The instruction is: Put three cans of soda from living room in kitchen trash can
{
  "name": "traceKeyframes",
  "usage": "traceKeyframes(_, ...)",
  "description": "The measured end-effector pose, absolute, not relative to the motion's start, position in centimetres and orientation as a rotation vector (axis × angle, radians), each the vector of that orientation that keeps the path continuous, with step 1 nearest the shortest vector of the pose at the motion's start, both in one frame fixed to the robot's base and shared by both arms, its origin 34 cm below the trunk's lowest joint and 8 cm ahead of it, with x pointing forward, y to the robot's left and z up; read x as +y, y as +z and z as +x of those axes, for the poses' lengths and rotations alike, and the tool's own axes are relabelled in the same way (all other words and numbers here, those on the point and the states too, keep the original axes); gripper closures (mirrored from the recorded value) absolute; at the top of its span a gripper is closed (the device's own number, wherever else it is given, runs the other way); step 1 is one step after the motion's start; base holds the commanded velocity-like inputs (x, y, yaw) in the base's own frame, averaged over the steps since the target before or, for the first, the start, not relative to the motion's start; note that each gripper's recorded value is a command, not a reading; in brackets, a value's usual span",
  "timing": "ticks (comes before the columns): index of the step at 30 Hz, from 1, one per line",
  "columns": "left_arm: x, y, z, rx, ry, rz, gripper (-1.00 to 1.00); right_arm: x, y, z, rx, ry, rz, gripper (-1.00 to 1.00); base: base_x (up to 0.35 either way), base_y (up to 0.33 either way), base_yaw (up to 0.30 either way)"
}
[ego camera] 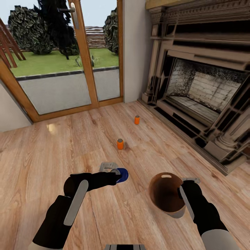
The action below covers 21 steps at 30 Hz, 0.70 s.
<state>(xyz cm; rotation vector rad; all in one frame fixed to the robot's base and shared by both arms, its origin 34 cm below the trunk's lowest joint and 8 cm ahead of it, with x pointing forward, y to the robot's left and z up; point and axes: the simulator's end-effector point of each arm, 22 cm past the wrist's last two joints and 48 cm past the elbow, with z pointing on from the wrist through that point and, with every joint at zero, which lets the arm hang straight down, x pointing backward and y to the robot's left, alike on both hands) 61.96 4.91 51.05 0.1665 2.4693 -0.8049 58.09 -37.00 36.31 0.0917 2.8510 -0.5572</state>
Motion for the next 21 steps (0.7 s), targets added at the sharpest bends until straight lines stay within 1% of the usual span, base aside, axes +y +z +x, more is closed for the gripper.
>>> traceKeyframes(6,3.7,53.0,61.9,2.457,-0.866,0.173,1.00,-36.1,38.1,59.2,2.796,-0.608,0.123,1.00,0.000,0.000,0.000)
traceKeyframes(11,1.4,54.2,60.8,2.459,-0.896,0.255,1.00,-36.4,39.5,59.2,2.770,-0.705,0.130,1.00,0.000,0.000,0.000)
traceKeyframes(21,-2.1,57.1,59.1,2.451,-0.986,0.348,1.00,-34.1,41.3,60.0,2.761,-0.661,0.149,1.00,0.000,0.000,0.000)
